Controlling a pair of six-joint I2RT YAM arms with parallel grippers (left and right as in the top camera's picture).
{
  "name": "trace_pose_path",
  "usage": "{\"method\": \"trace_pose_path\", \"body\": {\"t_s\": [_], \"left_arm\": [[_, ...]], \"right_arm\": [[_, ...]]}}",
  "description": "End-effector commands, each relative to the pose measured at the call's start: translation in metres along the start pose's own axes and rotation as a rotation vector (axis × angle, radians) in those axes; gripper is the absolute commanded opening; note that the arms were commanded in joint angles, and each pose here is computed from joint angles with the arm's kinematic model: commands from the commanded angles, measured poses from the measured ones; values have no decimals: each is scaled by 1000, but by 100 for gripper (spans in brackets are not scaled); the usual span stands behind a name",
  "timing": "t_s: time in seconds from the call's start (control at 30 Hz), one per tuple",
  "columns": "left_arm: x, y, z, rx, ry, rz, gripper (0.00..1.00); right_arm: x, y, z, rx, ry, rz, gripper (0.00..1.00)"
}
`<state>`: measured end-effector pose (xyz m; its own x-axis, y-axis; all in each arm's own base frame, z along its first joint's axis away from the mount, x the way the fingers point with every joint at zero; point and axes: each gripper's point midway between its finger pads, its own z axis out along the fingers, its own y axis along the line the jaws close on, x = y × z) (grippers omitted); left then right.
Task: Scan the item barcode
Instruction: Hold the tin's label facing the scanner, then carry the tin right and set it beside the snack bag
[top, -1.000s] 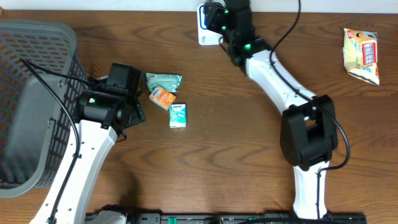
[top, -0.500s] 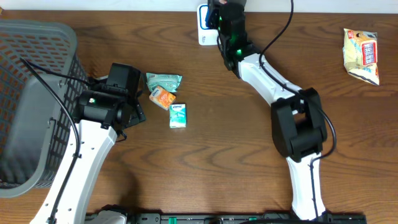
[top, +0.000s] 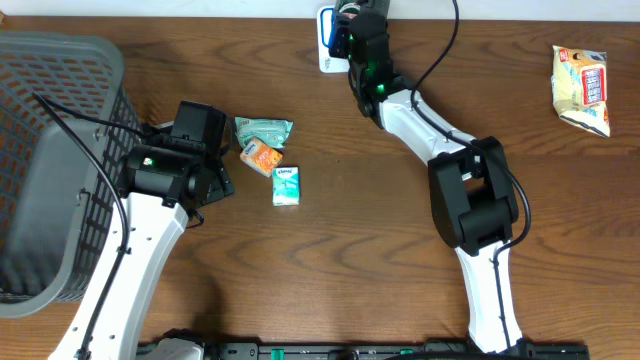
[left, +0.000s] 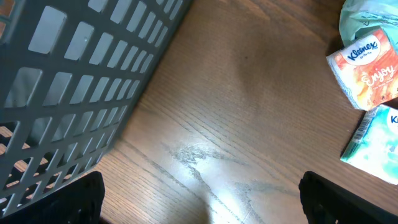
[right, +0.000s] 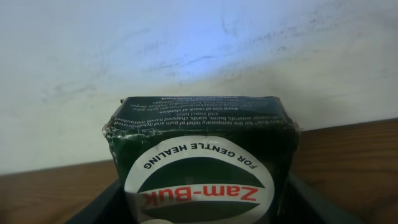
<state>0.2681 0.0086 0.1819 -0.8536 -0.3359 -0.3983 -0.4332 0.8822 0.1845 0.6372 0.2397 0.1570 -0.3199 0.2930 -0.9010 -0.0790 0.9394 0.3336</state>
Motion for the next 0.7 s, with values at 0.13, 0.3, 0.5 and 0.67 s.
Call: {"method": "trace_pose_path", "body": {"t_s": [0.13, 0.3, 0.5, 0.67], "left_arm": [[-2, 4, -2, -10, -11, -13, 98], [-2, 4, -2, -10, -11, -13, 98], [-2, 4, -2, -10, -11, -13, 98], [-2, 4, -2, -10, -11, -13, 98]], "right_arm": [[2, -4, 0, 43, 5, -68, 53], [-15, -17, -3, 71, -11, -44, 54], [-66, -71, -24, 197, -19, 10, 55], [-91, -146, -49, 347, 47, 27, 58]]}}
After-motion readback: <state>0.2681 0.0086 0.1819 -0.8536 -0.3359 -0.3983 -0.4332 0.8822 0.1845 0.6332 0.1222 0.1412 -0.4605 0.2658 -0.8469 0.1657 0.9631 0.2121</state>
